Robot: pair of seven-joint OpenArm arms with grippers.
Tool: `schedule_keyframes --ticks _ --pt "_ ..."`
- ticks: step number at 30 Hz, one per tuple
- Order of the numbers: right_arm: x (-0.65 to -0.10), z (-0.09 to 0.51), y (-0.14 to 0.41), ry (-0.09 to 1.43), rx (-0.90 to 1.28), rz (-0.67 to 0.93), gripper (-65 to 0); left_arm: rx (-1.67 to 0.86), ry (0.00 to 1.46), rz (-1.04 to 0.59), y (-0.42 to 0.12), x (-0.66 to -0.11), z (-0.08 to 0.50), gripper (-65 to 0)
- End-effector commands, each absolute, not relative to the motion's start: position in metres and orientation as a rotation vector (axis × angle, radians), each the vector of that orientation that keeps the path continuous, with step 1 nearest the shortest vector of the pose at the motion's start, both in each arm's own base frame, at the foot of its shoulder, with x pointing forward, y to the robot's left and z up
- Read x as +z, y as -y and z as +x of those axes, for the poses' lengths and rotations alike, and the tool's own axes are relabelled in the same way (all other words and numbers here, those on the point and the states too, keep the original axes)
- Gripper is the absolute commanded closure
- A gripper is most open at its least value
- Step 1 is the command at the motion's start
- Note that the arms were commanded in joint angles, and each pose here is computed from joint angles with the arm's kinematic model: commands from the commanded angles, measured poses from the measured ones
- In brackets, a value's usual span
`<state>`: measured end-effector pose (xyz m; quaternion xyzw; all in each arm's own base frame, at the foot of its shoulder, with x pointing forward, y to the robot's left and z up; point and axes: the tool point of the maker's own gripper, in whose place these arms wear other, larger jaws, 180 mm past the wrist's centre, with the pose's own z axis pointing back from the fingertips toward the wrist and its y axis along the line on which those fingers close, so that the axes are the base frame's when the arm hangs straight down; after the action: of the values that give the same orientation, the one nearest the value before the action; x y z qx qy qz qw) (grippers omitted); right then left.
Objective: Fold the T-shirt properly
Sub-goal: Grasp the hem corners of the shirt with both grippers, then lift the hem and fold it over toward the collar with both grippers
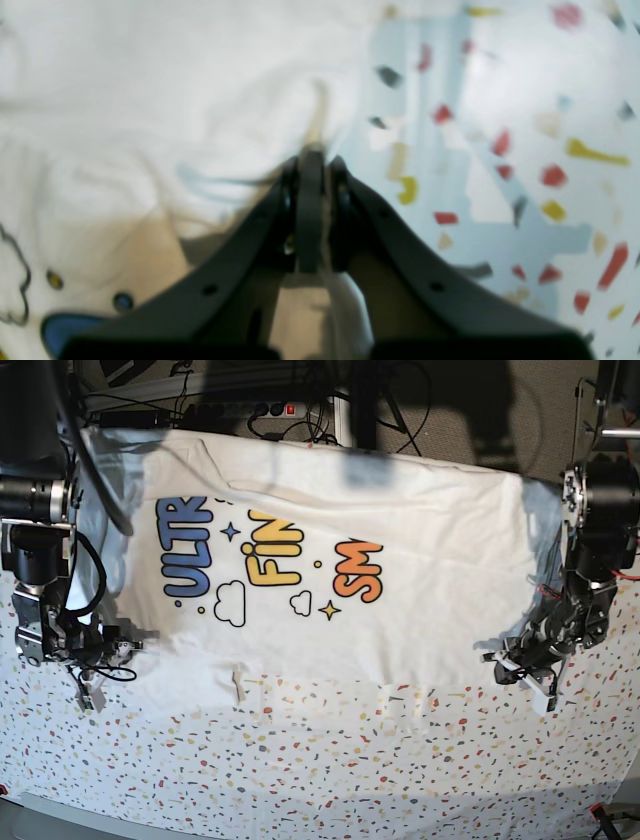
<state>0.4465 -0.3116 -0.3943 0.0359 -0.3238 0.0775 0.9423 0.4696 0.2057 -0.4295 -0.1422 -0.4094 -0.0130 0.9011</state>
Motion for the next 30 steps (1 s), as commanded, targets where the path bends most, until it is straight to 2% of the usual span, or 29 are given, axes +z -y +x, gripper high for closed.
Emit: schedule_keyframes --ticks 1,4,10,15,20,25,30 --pt "-0.358 0.471 0.314 0.763 0.192 0.068 0.0 -0.042 0.872 -0.261 -0.211 -0.413 0.484 0.0" --pt "-0.339 0.481 0.307 0.809 0.236 0.058 0.0 -0.070 0.908 -0.260 -0.207 -0.398 0.494 0.0" --pt "-0.321 0.483 0.299 0.804 0.296 0.028 0.0 -0.126 0.902 -0.261 -0.197 -0.386 0.494 0.0" --pt "-0.334 0.458 0.280 0.825 0.391 0.011 0.0 -0.115 0.935 -0.302 -0.191 -0.393 0.474 0.0" --pt "-0.320 0.428 0.254 0.953 0.413 0.082 0.0 -0.149 1.035 -0.274 -0.188 -0.383 0.449 0.0" --pt "-0.285 0.405 0.280 1.075 0.334 0.044 0.0 -0.156 1.129 -0.261 -0.196 -0.352 0.431 0.0" --pt "-0.274 0.374 0.304 1.117 0.238 0.044 0.0 -0.221 1.135 -0.258 -0.196 -0.338 0.411 0.0"
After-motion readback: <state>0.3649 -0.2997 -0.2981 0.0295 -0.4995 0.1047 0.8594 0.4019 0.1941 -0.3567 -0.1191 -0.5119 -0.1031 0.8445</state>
